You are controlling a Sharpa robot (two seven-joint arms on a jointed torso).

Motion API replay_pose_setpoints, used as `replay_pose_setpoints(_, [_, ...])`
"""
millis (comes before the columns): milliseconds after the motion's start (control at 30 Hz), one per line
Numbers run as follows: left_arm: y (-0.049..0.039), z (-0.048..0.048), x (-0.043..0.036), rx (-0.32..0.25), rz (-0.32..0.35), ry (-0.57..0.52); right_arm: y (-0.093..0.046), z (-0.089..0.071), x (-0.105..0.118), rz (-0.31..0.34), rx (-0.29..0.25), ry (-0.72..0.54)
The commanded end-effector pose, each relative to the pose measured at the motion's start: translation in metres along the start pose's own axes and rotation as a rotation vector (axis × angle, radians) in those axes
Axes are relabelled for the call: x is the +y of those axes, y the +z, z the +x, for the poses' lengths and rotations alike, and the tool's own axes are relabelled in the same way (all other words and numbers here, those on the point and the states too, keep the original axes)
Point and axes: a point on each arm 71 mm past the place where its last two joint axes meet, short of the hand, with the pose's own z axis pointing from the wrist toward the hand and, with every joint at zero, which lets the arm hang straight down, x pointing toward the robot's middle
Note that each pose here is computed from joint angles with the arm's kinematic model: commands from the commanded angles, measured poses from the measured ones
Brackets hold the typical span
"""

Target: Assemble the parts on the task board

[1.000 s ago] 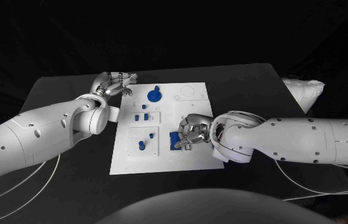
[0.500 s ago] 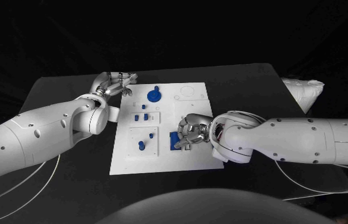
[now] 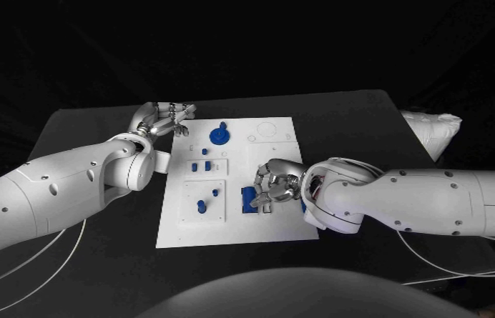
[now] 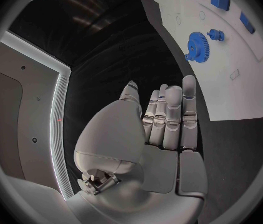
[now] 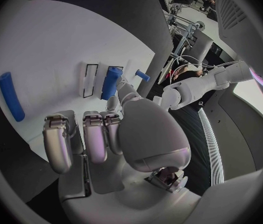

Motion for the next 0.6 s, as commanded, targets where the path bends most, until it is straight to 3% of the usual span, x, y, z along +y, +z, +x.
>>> replay_pose_setpoints(33, [0.0003, 0.0025, -0.0017, 0.018, 0.011, -0.004, -0.006, -0.009, 0.006, -0.092, -0.073, 0.127])
replay_pose_setpoints(300, [0.0008, 0.0026, -0.0017, 0.018, 0.011, -0.004, -0.026, -0.047, 0.005, -0.104, -0.126, 0.357])
replay_pose_setpoints(467, [0.0014, 0.0031, -0.0017, 0.017, 0.011, -0.003, -0.037, -0.065, -0.002, -0.058, -0.125, 0.414])
replay_pose_setpoints(600, [0.0019, 0.004, -0.0018, 0.018, 0.01, -0.003, -0.046, -0.071, -0.015, 0.028, -0.081, 0.376])
